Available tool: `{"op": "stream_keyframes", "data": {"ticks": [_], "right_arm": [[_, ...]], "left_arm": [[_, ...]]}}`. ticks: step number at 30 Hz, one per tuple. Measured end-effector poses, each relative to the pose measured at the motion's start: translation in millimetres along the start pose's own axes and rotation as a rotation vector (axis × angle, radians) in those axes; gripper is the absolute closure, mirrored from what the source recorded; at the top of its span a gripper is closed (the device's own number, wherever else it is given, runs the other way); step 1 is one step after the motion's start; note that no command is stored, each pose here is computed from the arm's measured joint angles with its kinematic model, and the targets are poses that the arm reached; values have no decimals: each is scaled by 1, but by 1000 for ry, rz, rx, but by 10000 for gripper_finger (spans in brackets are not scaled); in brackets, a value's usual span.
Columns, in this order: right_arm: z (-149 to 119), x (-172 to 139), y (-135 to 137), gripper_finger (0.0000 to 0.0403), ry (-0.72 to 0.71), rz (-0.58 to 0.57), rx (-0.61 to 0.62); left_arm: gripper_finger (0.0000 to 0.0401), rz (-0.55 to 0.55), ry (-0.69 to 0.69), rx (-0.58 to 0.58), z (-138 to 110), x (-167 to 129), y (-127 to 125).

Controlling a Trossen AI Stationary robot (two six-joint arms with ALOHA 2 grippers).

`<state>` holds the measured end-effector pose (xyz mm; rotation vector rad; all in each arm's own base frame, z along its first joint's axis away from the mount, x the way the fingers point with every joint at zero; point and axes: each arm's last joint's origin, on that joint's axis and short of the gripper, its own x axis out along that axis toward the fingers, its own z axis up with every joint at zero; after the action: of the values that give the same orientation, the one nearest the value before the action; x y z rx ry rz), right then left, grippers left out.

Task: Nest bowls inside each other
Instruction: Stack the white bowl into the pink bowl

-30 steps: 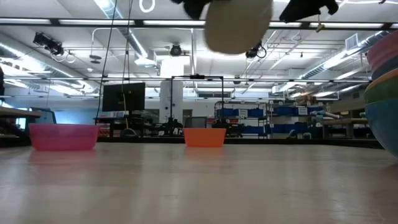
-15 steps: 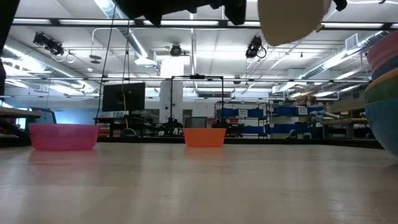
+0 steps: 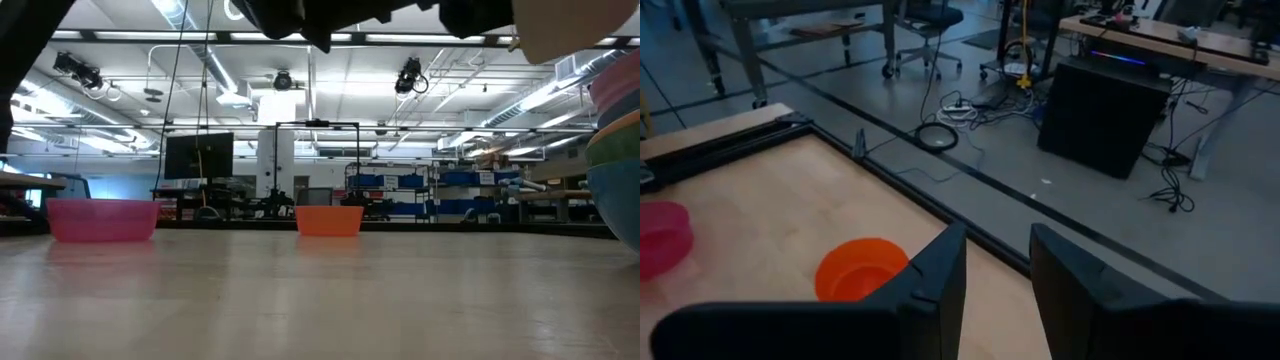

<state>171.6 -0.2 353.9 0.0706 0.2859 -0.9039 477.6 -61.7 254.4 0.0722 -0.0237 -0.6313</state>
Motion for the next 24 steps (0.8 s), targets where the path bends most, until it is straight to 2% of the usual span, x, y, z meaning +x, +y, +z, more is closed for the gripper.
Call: {"op": "stream_keyframes", "data": {"ticks": [12,18,24], "right_arm": [[1,-3,-5,302,-9,-1,10],[2,-3,-5,302,-10,-1,11],[1,-3,-5,302,-8,1,8]], "left_arm": [[391,23,65,-54,-16,10,6],[390,23,46,-82,-27,14,8],[365,32,22,-85,-24,15,8]]}}
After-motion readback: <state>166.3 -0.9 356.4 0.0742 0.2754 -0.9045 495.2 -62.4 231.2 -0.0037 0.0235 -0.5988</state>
